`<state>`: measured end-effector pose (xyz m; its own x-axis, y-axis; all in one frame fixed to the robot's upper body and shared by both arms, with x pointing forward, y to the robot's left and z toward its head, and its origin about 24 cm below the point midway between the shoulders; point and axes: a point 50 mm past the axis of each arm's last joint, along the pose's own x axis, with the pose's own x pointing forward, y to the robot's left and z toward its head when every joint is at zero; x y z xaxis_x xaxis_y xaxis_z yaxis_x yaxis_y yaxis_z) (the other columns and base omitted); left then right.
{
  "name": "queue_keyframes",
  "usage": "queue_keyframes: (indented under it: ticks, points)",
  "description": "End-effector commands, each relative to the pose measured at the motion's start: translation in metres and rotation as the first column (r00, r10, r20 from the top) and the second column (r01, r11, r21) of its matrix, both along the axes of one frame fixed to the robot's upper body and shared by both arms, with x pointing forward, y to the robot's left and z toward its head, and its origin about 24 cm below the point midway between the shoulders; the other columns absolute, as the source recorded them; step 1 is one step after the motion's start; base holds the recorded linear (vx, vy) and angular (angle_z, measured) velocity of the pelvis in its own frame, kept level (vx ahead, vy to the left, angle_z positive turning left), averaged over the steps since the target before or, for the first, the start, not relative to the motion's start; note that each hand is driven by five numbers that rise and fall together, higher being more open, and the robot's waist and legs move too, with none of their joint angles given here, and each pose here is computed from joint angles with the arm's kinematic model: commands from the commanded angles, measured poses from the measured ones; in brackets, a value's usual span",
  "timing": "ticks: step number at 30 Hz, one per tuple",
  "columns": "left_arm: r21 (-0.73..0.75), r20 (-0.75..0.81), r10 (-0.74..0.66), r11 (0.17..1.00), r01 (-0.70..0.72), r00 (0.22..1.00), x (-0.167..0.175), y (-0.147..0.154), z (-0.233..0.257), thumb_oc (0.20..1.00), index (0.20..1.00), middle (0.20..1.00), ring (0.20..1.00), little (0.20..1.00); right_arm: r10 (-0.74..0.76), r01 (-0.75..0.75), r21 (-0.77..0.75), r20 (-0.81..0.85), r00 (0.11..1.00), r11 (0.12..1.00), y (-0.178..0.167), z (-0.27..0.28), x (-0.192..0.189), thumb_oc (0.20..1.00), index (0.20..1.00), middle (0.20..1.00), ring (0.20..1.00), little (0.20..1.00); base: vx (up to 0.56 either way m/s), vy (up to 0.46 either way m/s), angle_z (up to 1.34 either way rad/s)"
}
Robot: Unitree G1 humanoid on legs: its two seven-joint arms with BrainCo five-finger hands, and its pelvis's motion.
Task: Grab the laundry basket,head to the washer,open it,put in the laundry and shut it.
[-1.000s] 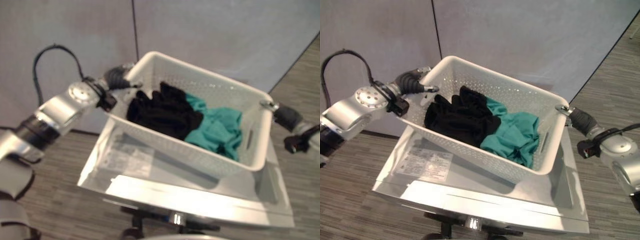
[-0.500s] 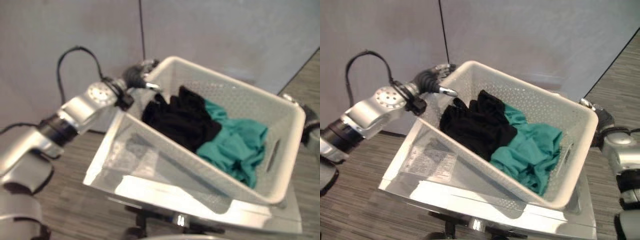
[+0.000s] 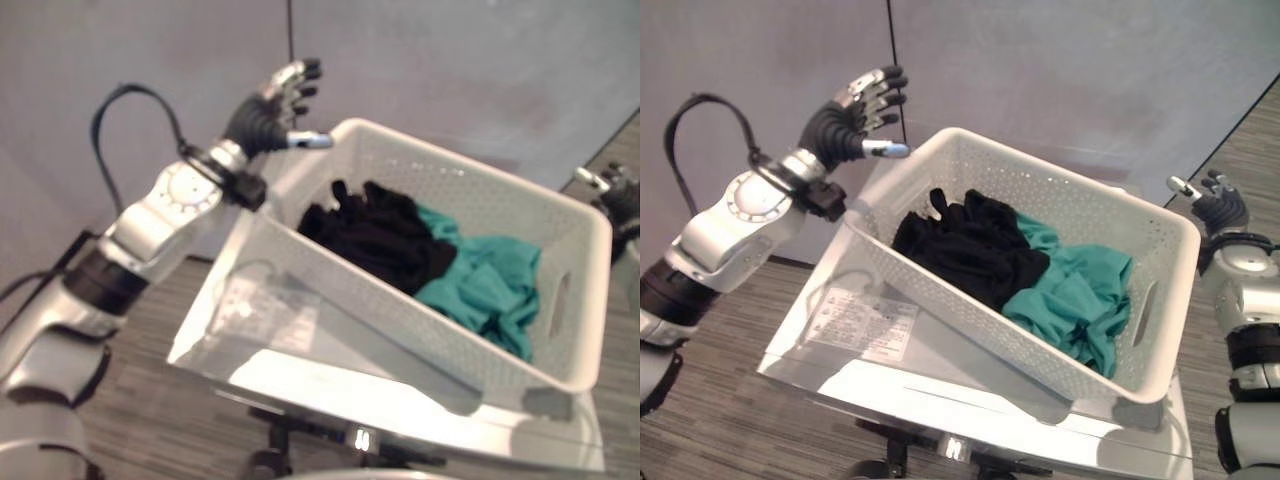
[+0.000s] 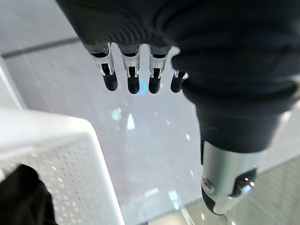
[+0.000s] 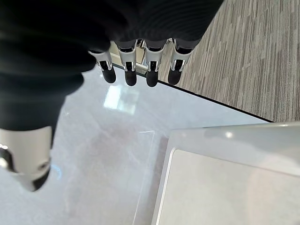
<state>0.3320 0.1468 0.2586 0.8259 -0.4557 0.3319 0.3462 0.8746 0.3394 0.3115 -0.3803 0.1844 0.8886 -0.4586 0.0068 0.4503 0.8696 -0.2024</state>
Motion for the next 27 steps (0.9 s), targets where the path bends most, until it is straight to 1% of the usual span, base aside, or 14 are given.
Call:
queue_keyframes:
  ticks: [1, 2, 6, 9, 11, 13, 14, 17, 18, 20, 21, 22, 23, 27]
  points:
    - [-0.117, 0.169, 0.073, 0.992, -0.053, 0.983, -0.001, 0.013, 0.044, 1.000, 1.000, 1.000, 1.000, 1.000, -0.016, 0.029, -0.052, 0.240, 0.971, 0.998, -0.006, 0.055, -0.006, 1.000, 1.000, 1.000, 1.000, 1.000, 0.00, 0.000, 0.00]
    - [-0.161, 0.182, 0.144, 0.980, -0.115, 0.973, -0.003, 0.030, 0.044, 1.000, 1.000, 1.000, 1.000, 1.000, -0.032, 0.044, -0.040, 0.269, 0.963, 0.998, -0.007, 0.055, -0.009, 1.000, 1.000, 1.000, 1.000, 1.000, 0.00, 0.000, 0.00]
    - [-0.251, 0.235, 0.274, 0.944, -0.214, 0.933, -0.014, 0.057, 0.044, 1.000, 1.000, 1.000, 1.000, 1.000, -0.053, 0.068, -0.034, 0.339, 0.939, 0.997, -0.006, 0.058, -0.017, 1.000, 1.000, 1.000, 1.000, 1.000, 0.00, 0.000, 0.00]
    - [-0.400, 0.246, 0.441, 0.857, -0.324, 0.863, -0.034, 0.094, 0.031, 1.000, 1.000, 1.000, 1.000, 1.000, -0.098, 0.122, -0.025, 0.449, 0.888, 0.992, -0.004, 0.060, -0.029, 1.000, 1.000, 1.000, 1.000, 1.000, 0.04, 0.008, -0.02]
    - [-0.428, 0.240, 0.476, 0.834, -0.348, 0.846, -0.042, 0.103, 0.024, 1.000, 1.000, 1.000, 1.000, 1.000, -0.094, 0.125, -0.038, 0.463, 0.881, 0.991, 0.000, 0.060, -0.032, 1.000, 1.000, 1.000, 1.000, 1.000, 0.00, 0.000, 0.00]
    - [-0.478, 0.243, 0.575, 0.772, -0.419, 0.781, -0.062, 0.123, 0.012, 1.000, 1.000, 1.000, 1.000, 1.000, -0.107, 0.154, -0.052, 0.509, 0.854, 0.987, 0.003, 0.059, -0.043, 1.000, 1.000, 1.000, 1.000, 1.000, 0.02, 0.004, -0.01]
    - [-0.503, 0.248, 0.654, 0.717, -0.482, 0.715, -0.076, 0.140, 0.004, 1.000, 1.000, 1.000, 1.000, 1.000, -0.126, 0.190, -0.057, 0.559, 0.819, 0.980, 0.003, 0.062, -0.052, 1.000, 1.000, 1.000, 1.000, 1.000, 0.03, 0.010, -0.02]
    - [-0.515, 0.223, 0.728, 0.653, -0.555, 0.649, -0.093, 0.155, -0.010, 1.000, 1.000, 1.000, 1.000, 1.000, -0.136, 0.218, -0.061, 0.613, 0.778, 0.974, 0.007, 0.063, -0.063, 1.000, 1.000, 1.000, 1.000, 1.000, 0.01, 0.008, -0.03]
    - [-0.525, 0.190, 0.784, 0.589, -0.614, 0.590, -0.105, 0.167, -0.023, 1.000, 1.000, 1.000, 1.000, 1.000, -0.155, 0.248, -0.048, 0.659, 0.736, 0.968, 0.009, 0.064, -0.072, 1.000, 1.000, 1.000, 1.000, 1.000, 0.00, 0.000, 0.00]
    - [-0.522, 0.172, 0.804, 0.564, -0.640, 0.569, -0.111, 0.172, -0.031, 1.000, 1.000, 1.000, 1.000, 1.000, -0.159, 0.252, -0.042, 0.672, 0.723, 0.967, 0.012, 0.061, -0.076, 1.000, 1.000, 1.000, 1.000, 1.000, 0.00, 0.000, 0.00]
    - [-0.517, 0.130, 0.854, 0.492, -0.701, 0.504, -0.123, 0.185, -0.045, 1.000, 1.000, 1.000, 1.000, 1.000, -0.179, 0.286, -0.036, 0.705, 0.687, 0.957, 0.011, 0.061, -0.087, 1.000, 1.000, 1.000, 1.000, 1.000, 0.00, 0.000, 0.00]
    - [-0.514, 0.129, 0.855, 0.490, -0.704, 0.502, -0.125, 0.185, -0.046, 1.000, 1.000, 1.000, 1.000, 1.000, -0.178, 0.286, -0.038, 0.702, 0.690, 0.958, 0.013, 0.060, -0.088, 1.000, 1.000, 1.000, 1.000, 1.000, 0.02, 0.007, -0.04]
    - [-0.514, 0.092, 0.893, 0.421, -0.747, 0.440, -0.137, 0.196, -0.057, 1.000, 1.000, 1.000, 1.000, 1.000, -0.189, 0.327, -0.051, 0.729, 0.658, 0.944, 0.013, 0.061, -0.099, 1.000, 1.000, 1.000, 1.000, 1.000, 0.00, 0.006, -0.04]
    - [-0.491, -0.020, 0.943, 0.280, -0.825, 0.332, -0.157, 0.217, -0.086, 1.000, 1.000, 1.000, 1.000, 1.000, -0.232, 0.408, -0.058, 0.747, 0.623, 0.911, 0.007, 0.059, -0.117, 1.000, 1.000, 1.000, 1.000, 1.000, 0.00, 0.002, -0.01]
